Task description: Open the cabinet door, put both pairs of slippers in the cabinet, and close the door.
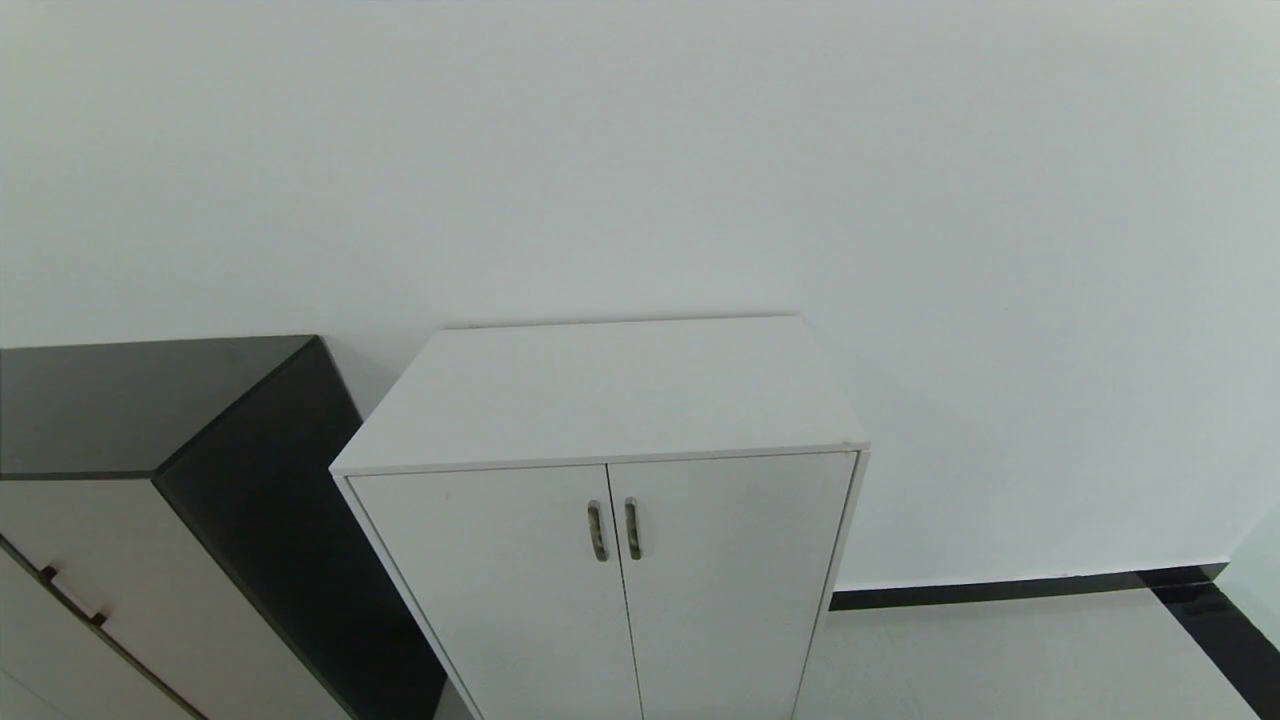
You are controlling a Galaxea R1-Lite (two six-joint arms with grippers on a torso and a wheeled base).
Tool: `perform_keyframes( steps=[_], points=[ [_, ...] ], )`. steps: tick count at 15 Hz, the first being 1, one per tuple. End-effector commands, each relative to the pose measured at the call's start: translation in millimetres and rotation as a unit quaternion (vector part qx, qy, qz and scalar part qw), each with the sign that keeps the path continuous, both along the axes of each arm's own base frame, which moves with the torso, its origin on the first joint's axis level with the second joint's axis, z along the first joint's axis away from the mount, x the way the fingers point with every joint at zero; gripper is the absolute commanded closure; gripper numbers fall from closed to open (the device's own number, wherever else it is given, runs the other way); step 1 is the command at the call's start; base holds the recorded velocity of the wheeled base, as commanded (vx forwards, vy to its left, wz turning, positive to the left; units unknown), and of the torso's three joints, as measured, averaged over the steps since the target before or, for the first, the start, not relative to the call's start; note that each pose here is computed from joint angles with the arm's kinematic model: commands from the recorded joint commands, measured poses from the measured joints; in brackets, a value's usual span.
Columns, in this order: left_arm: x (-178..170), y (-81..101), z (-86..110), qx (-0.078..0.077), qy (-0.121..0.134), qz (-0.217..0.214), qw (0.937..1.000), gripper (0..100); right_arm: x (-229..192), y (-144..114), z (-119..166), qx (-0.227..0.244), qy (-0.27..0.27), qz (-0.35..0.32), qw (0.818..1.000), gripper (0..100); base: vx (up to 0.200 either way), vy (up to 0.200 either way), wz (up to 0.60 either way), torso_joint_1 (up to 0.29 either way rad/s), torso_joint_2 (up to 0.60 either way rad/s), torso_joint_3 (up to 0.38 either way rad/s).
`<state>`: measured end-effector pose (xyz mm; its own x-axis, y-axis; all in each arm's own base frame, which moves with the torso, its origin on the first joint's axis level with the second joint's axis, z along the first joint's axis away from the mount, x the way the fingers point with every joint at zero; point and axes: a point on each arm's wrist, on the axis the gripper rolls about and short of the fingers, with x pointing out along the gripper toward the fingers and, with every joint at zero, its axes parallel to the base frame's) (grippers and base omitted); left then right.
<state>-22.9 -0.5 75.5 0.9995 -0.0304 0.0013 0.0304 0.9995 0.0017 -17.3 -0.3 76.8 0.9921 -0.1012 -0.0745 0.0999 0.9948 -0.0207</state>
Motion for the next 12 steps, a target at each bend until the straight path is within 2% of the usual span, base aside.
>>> perform_keyframes(
  steps=[1, 5, 12],
  points=[
    [0.1, 0.0, 0.0, 0.0, 0.001, 0.0, 1.0, 100, 0.2, 0.0, 0.1, 0.001, 0.001, 0.0, 1.0, 100, 0.0, 0.0, 0.0, 0.0, 0.0, 0.0],
    [0.1, 0.0, 0.0, 0.0, 0.001, 0.0, 1.0, 100, -5.5, -0.4, -1.4, 0.001, -0.037, 0.037, 0.999, 100, 0.0, 0.0, 0.0, 0.0, 0.0, 0.0],
    [0.1, 0.0, 0.0, 0.001, 0.001, 0.0, 1.0, 100, -5.5, -0.4, -1.4, 0.002, -0.037, 0.037, 0.999, 100, 0.0, 0.0, 0.0, 0.0, 0.0, 0.0]
  ],
)
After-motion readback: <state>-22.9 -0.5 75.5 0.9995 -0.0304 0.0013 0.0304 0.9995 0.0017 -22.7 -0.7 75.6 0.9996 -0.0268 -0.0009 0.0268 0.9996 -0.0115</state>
